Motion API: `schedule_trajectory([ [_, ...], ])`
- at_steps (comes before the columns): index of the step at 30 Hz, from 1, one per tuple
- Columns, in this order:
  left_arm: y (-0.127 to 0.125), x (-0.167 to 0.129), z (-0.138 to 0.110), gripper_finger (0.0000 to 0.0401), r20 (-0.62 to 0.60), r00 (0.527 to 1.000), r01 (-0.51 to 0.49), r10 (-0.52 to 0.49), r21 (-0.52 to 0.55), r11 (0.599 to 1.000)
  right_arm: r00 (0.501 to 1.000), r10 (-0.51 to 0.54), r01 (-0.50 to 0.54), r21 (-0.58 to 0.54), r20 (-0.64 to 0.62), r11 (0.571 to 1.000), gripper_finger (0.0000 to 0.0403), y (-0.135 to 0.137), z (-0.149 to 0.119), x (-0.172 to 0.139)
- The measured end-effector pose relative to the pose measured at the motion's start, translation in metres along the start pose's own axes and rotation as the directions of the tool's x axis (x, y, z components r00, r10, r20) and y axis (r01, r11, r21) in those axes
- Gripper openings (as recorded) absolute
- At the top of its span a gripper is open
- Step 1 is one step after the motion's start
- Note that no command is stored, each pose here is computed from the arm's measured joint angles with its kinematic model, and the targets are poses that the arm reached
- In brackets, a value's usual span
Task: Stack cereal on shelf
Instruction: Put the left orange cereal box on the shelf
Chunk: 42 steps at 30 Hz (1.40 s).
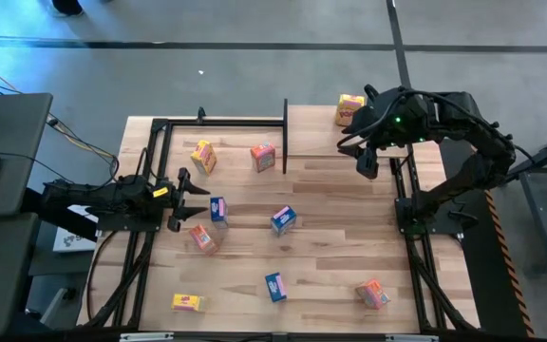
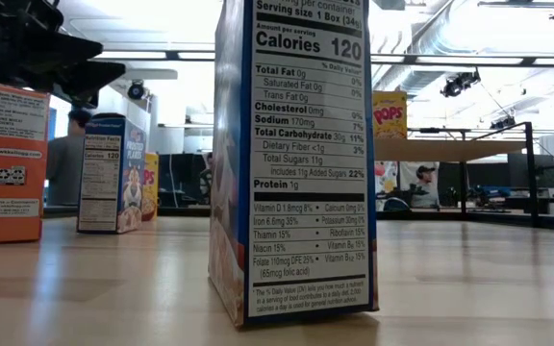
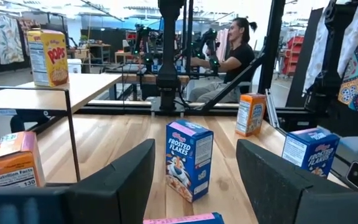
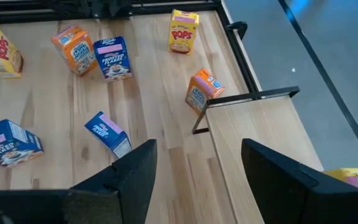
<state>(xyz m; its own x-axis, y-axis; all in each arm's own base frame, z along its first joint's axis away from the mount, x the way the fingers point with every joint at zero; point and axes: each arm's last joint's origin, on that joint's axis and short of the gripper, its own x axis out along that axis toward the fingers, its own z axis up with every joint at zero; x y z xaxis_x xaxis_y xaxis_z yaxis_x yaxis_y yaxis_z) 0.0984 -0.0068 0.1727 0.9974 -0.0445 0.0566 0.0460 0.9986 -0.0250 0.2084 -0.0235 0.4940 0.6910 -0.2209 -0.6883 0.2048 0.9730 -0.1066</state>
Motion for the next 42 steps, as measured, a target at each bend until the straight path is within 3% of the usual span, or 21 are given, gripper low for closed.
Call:
schedule_trajectory([
  [11,0.002,0.000,0.005,0.0274,0.055,0.996,-0.066,0.065,0.025,0.998,1.000,0.000,0.000,0.000,0.000,1.000,0.0226,0.000,0.000,0.000],
  [17,0.004,-0.001,0.009,0.0280,0.091,0.987,-0.117,0.130,-0.138,0.984,1.000,-0.001,0.001,0.000,0.000,1.000,0.0226,0.000,0.000,0.000],
  [21,0.003,-0.001,0.010,0.0278,0.102,0.987,-0.102,0.121,-0.172,0.980,1.000,-0.001,0.001,0.003,0.021,1.000,0.0226,0.000,0.002,0.000],
  [25,0.004,-0.003,0.021,0.0278,0.219,0.963,-0.107,0.156,-0.219,0.970,0.999,-0.001,0.001,0.000,0.050,1.000,0.0226,0.000,0.005,0.000],
  [31,0.003,-0.008,0.052,0.0278,0.308,0.941,-0.083,0.138,-0.186,0.979,0.996,0.017,-0.010,-0.083,0.085,0.997,0.0226,0.001,0.008,0.000],
  [36,0.002,-0.006,0.081,0.0278,0.212,0.967,-0.102,0.138,-0.173,0.980,0.997,0.018,-0.010,-0.105,0.078,0.994,0.0226,0.001,0.008,0.000],
  [42,0.000,0.006,0.111,0.0278,-0.016,0.995,-0.102,0.100,-0.137,0.985,0.997,0.038,-0.030,-0.107,0.069,0.994,0.0226,0.001,0.007,0.000],
])
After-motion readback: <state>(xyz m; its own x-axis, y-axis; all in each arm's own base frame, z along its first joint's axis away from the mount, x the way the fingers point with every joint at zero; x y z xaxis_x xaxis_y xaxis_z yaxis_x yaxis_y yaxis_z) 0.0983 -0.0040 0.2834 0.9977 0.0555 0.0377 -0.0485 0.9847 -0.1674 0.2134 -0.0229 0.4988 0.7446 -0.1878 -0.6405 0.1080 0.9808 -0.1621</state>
